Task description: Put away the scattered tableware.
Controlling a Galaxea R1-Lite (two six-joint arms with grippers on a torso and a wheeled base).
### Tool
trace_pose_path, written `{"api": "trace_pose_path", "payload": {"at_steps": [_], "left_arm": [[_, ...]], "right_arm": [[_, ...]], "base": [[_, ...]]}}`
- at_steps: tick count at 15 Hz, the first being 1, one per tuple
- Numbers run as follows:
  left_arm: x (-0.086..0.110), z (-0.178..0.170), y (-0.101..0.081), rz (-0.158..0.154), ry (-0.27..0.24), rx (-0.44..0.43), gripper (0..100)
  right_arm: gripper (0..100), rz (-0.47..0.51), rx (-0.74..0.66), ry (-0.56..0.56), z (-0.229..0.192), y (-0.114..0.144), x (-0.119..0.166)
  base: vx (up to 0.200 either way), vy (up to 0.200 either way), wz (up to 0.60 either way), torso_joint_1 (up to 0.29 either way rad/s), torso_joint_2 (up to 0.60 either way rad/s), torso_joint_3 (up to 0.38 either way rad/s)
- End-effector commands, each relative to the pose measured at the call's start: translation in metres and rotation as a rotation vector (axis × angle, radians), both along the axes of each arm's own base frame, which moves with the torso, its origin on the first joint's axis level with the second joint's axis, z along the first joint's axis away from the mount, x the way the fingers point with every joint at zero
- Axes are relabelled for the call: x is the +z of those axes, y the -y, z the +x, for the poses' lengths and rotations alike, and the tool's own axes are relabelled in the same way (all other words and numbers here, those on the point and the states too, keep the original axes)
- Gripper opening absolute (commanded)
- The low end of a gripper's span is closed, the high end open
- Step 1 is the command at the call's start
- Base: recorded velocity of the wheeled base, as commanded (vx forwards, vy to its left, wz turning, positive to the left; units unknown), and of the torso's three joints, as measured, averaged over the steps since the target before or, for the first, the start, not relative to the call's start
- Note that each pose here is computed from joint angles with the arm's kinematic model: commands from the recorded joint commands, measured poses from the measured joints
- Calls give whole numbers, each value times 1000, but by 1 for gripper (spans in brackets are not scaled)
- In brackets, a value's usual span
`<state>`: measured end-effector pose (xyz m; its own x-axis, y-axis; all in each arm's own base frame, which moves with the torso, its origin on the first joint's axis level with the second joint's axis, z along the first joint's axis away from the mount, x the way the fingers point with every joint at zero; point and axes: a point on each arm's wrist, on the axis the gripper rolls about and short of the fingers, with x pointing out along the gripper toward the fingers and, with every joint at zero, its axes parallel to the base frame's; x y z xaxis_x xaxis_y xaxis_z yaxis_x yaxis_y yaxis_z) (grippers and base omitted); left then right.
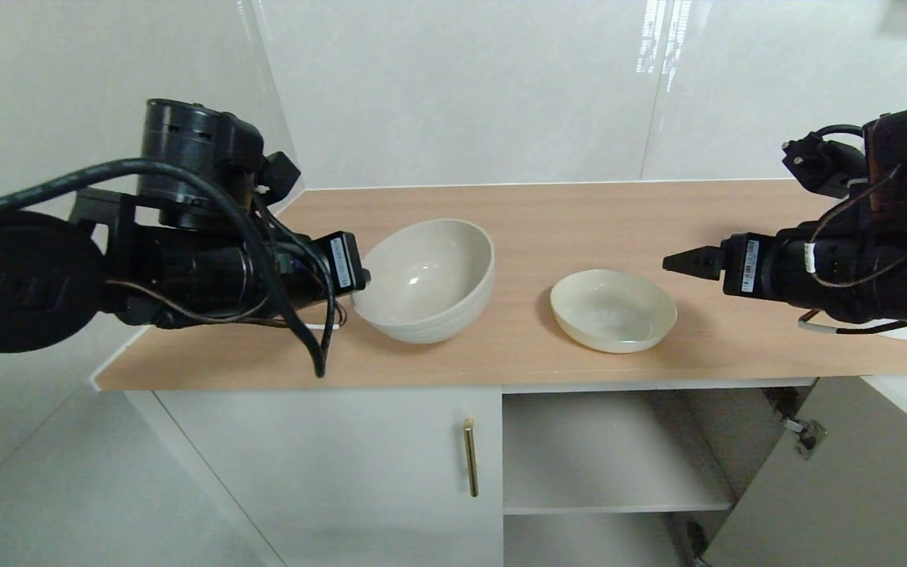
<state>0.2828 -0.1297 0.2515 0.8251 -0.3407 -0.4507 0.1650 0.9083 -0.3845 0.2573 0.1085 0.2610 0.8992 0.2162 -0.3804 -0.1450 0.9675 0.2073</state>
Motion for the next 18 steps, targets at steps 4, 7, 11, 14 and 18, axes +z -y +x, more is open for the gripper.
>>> {"api": "trace_pose_path", "payload": {"at_steps": [4,7,11,14,18], "left_arm": [[24,-38,-11,-97,46,-162,0],[25,-38,-12,-98,49,-161,0],[24,-38,-11,-98,51,-162,0],[24,-38,-11,-98,49,-162,0],[25,-38,-11,-97,53,-163,0]], "right_arm": [[100,-114,-131,-79,35,-15,-36],[100,-123,-127,-93,38,-18,-42],[100,-124,-122,-97,39,-21,-44],[0,-120,-111,-100,39,-23,-45],[0,-123,-100,-105,39,-27,-47]], "base": [[0,0,0,0,0,0],[0,0,0,0,0,0],[0,0,0,0,0,0],[0,0,0,0,0,0],[0,0,0,0,0,0]]}}
